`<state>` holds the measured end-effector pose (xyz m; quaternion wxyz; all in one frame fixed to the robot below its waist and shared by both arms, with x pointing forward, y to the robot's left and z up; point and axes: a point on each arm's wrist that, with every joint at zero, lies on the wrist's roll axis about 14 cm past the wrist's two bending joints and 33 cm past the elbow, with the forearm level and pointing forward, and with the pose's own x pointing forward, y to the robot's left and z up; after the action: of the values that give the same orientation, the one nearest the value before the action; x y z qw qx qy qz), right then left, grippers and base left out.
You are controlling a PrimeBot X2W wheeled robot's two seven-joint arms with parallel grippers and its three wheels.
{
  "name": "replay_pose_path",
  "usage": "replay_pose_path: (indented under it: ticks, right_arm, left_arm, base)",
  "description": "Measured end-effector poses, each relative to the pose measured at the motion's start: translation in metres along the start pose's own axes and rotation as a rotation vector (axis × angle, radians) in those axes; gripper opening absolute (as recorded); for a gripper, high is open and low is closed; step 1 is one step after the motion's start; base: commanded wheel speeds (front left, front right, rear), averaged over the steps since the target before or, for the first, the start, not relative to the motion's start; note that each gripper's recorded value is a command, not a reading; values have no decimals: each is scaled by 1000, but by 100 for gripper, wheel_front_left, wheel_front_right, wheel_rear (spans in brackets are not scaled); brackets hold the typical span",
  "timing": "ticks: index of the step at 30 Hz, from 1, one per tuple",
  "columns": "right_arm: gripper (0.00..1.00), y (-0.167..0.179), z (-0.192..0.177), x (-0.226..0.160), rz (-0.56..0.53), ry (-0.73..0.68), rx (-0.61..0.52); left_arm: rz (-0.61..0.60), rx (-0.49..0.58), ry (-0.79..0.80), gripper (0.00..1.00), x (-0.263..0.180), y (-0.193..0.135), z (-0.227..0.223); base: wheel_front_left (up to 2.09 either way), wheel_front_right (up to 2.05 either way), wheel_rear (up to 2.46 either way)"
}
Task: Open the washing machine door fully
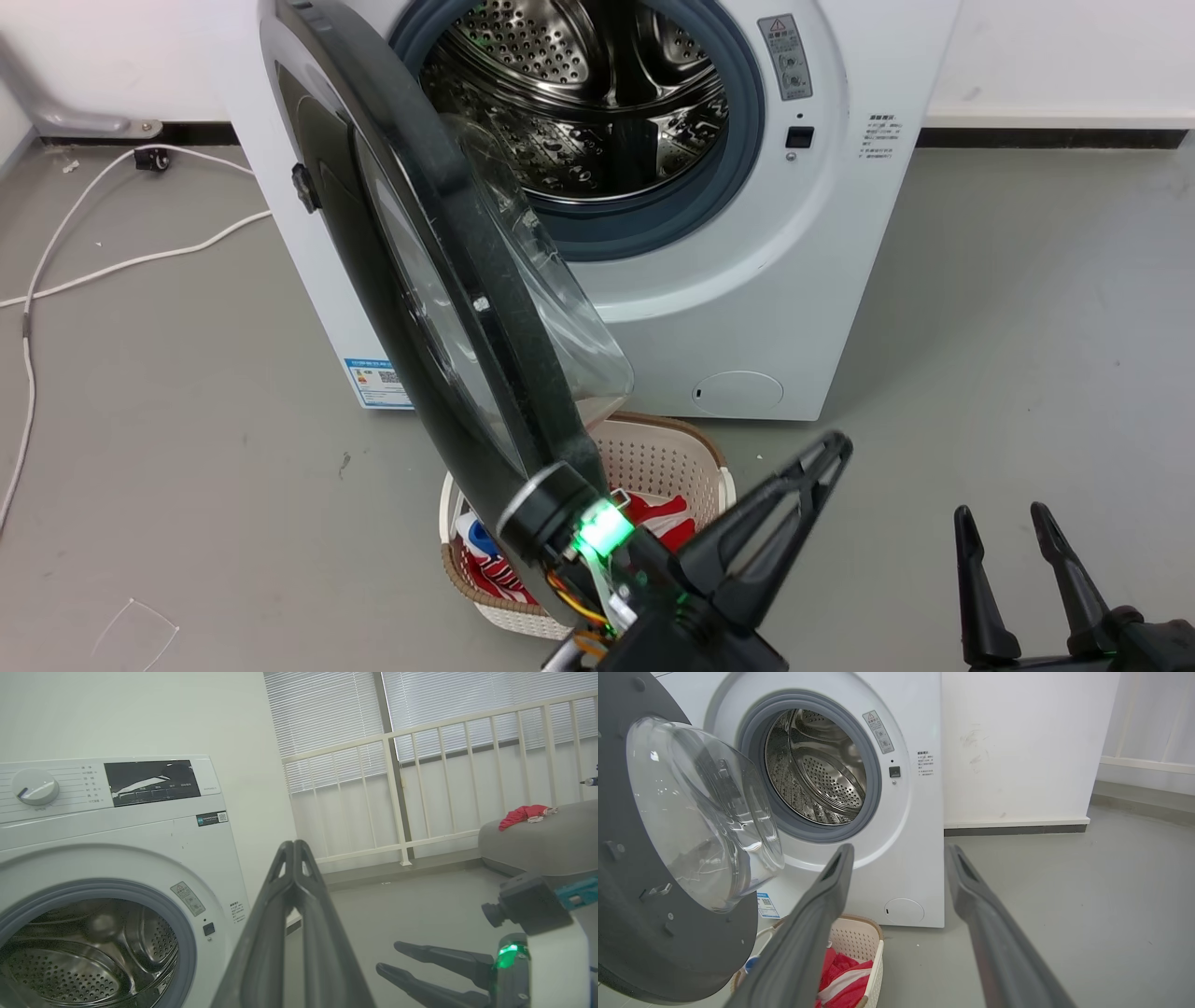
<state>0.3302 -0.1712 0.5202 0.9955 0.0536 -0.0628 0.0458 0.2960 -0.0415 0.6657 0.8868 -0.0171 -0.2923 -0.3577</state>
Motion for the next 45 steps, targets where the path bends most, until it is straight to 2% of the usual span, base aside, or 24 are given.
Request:
replay_pose_path:
  ticks: [6,15,27,38,43,45]
  right_arm:
    - [100,2,-4,4,10,12,1]
    - [100,5,-7,11,21,19,3]
    - [100,3,-13,17,15,34,5]
    - [100,15,-16,22,52,41,23]
    - [100,31,-19,25,104,48,37]
    - [100,44,-21,29,146,52,40]
  left_arm:
    - [-20,-28,105,0,-15,-10,-31]
    - [9,-65,253,0,-42,-7,-72]
    - [168,-42,409,0,-71,47,-117]
    - [242,-16,434,0,-88,64,-116]
    - [313,5,437,0,-103,75,-107]
    - [378,30,441,0,-118,86,-100]
  base:
    - [0,0,0]
    - [0,0,0]
    - [0,0,0]
    - [0,0,0]
    - [0,0,0]
    - [0,0,0]
